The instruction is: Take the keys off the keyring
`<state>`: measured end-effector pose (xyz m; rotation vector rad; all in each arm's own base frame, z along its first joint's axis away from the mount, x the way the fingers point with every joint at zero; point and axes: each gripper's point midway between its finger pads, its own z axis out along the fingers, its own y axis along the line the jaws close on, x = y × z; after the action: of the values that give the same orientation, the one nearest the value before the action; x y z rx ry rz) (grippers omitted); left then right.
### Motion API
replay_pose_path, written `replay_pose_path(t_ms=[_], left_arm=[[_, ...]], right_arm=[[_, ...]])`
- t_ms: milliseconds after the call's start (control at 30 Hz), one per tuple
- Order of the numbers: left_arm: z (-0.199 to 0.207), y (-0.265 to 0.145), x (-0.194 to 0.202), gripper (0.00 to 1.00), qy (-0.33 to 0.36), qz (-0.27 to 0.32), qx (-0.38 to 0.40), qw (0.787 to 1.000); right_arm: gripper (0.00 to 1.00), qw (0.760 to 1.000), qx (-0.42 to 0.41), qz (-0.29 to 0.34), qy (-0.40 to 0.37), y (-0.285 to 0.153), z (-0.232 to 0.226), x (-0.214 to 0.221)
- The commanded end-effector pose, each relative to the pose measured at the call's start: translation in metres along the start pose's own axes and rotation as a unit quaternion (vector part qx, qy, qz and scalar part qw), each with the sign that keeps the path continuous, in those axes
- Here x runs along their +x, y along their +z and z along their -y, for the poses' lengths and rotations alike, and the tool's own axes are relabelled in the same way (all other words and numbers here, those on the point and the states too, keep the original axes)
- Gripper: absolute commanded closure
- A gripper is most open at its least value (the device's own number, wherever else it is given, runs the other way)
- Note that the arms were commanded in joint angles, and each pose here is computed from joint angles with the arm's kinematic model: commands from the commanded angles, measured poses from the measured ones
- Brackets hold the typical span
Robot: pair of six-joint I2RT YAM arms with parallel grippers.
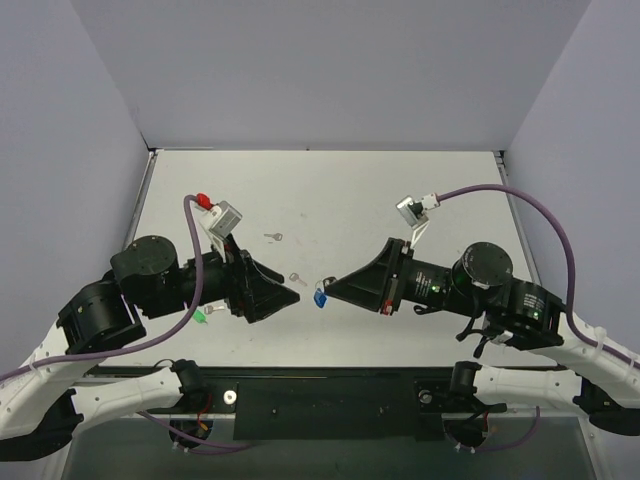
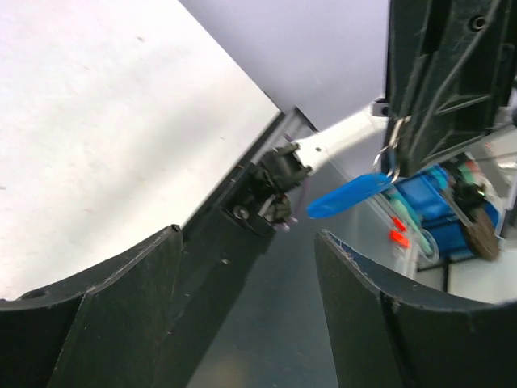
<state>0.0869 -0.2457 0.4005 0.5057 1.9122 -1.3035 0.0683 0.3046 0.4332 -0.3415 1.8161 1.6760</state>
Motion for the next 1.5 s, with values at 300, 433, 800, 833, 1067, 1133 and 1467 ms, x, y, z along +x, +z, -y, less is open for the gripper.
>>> replay_pose_path(t_ms=[300, 433, 800, 833, 1067, 1133, 1467], left_arm=[[-0.035, -0.017, -0.051, 0.24, 0.159, 0.121, -0.098, 0.975], [-0.035, -0.014, -0.052, 0.24, 0.23, 0.117, -0.088, 0.962], [0.032, -0.024, -0.051, 0.28, 0.2, 0.096, 0.06, 0.973], [0.035, -0.023, -0.048, 0.28, 0.197, 0.086, 0.066, 0.974], [0.057, -0.031, -0.034, 0.3, 0.158, 0.054, 0.126, 0.978], [0.068, -0.036, -0.036, 0.35, 0.145, 0.055, 0.147, 0.977], [0.083, -0.037, -0.023, 0.36, 0.086, 0.012, 0.187, 0.978]], right_arm=[[1.0, 0.976, 0.046, 0.04, 0.207, 0.011, 0.015, -0.029], [1.0, 0.971, 0.038, 0.017, 0.234, 0.019, 0.014, -0.023], [1.0, 0.967, -0.001, -0.014, 0.253, 0.027, 0.0, -0.02], [1.0, 0.967, -0.003, -0.018, 0.253, 0.027, -0.001, -0.019], [1.0, 0.988, -0.018, -0.039, 0.146, 0.013, -0.006, -0.012], [1.0, 0.994, -0.006, -0.045, 0.099, 0.004, 0.001, -0.01], [1.0, 0.987, -0.075, -0.103, -0.098, -0.036, 0.003, 0.026]])
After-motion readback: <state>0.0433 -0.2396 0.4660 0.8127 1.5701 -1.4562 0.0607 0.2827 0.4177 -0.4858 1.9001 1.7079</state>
